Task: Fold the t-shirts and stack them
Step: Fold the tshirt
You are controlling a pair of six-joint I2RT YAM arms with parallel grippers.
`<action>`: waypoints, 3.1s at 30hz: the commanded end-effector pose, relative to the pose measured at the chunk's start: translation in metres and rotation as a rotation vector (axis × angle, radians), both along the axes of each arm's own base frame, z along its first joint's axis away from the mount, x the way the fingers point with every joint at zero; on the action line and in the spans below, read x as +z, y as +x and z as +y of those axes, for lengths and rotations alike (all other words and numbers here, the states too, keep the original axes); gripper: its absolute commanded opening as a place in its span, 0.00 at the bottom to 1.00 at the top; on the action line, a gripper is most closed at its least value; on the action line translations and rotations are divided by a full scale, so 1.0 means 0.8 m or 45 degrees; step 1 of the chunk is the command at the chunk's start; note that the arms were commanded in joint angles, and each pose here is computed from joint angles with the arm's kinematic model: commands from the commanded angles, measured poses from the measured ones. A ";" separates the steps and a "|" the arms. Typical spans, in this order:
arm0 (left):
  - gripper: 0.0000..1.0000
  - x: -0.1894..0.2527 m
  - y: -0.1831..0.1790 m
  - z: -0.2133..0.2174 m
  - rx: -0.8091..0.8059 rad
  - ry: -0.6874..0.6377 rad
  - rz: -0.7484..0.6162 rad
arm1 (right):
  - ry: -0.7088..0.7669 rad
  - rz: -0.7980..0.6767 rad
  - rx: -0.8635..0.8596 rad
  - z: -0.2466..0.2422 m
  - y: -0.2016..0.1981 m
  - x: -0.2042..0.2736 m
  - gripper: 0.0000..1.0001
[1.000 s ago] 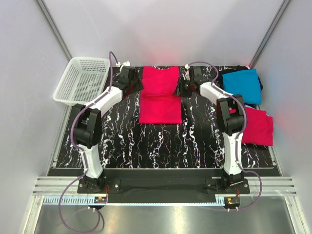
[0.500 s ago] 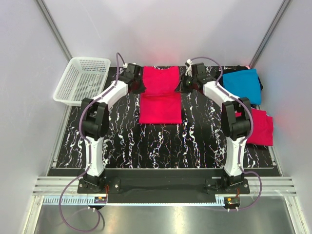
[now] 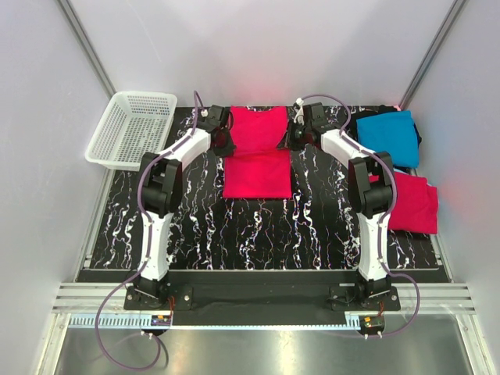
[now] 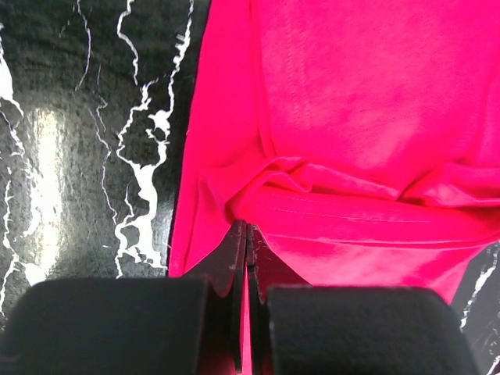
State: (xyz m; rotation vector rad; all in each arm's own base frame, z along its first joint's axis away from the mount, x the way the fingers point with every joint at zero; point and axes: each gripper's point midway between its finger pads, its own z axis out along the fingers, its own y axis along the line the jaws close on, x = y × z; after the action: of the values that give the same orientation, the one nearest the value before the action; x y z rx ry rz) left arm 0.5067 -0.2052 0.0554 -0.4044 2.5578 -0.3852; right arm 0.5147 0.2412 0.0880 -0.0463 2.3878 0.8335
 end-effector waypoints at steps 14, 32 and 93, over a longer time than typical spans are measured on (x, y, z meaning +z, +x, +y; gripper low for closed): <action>0.00 0.027 -0.008 -0.002 0.007 -0.017 -0.032 | 0.063 -0.035 0.043 0.012 0.009 0.014 0.00; 0.00 0.037 0.009 -0.009 0.010 0.023 -0.096 | 0.070 -0.017 0.058 0.016 0.007 0.006 0.00; 0.00 0.049 -0.003 -0.017 0.020 -0.016 -0.108 | 0.095 0.017 0.123 0.043 -0.007 0.002 0.00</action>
State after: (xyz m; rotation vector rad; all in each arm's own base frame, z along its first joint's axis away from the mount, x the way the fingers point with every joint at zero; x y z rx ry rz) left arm 0.5015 -0.2150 0.0892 -0.3808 2.4690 -0.4045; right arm 0.4991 0.2675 0.0736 -0.1146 2.4308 0.9596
